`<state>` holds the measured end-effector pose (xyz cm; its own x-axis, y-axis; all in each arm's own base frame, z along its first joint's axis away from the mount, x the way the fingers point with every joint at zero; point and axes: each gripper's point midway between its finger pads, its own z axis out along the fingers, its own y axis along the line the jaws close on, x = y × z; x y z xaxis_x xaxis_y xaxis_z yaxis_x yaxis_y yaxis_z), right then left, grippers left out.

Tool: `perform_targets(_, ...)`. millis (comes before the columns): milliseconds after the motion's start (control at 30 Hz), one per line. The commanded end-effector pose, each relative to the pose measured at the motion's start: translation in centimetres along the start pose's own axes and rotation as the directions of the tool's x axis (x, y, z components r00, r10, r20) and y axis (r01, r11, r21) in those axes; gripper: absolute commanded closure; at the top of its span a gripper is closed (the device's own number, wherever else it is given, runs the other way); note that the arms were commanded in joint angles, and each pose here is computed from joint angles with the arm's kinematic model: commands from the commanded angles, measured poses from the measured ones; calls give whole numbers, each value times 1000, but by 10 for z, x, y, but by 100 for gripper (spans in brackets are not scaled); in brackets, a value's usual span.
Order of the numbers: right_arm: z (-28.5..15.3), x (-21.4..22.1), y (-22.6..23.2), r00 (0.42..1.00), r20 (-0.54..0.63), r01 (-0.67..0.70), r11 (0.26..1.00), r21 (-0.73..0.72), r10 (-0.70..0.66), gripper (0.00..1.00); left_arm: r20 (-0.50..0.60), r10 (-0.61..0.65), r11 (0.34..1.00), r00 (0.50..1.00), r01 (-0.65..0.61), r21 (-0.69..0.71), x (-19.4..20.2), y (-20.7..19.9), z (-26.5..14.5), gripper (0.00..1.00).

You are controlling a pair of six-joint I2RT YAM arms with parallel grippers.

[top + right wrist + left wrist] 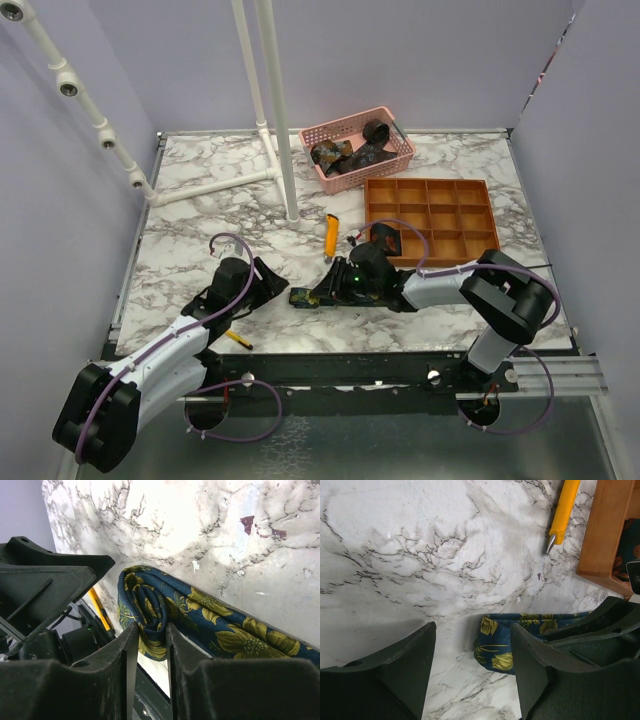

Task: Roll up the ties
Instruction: Roll the tie at the center of the board.

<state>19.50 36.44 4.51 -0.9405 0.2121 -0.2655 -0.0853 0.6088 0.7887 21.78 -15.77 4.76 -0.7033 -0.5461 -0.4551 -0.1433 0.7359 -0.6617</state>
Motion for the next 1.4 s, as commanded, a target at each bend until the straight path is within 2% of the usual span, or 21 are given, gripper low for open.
perform_targets(0,4,-4,-2,999,43,3,1000,-16,-2,77,3,0,1000,1000,0,-14,2,5,0,38)
perform_targets(100,1,-7,6,997,67,27,998,-65,-22,88,-4,-3,1000,1000,3,-16,4,7,0,38)
perform_targets(200,-2,-9,12,995,94,55,992,-110,-45,94,-7,-7,1000,1000,6,-14,5,7,0,38)
perform_targets(467,-2,-16,15,984,156,106,981,-162,-81,99,-24,-21,1000,1000,21,-4,11,9,0,38)
perform_targets(733,11,-6,-10,991,113,84,988,-133,-69,99,-36,-3,996,999,6,91,11,-9,-2,37)
perform_targets(1067,15,-1,-29,991,117,76,990,-121,-62,100,-45,15,988,999,-8,154,16,-16,-1,35)
perform_targets(1367,16,9,-50,995,89,56,996,-76,-49,100,-104,60,984,993,-42,173,28,-15,6,35)
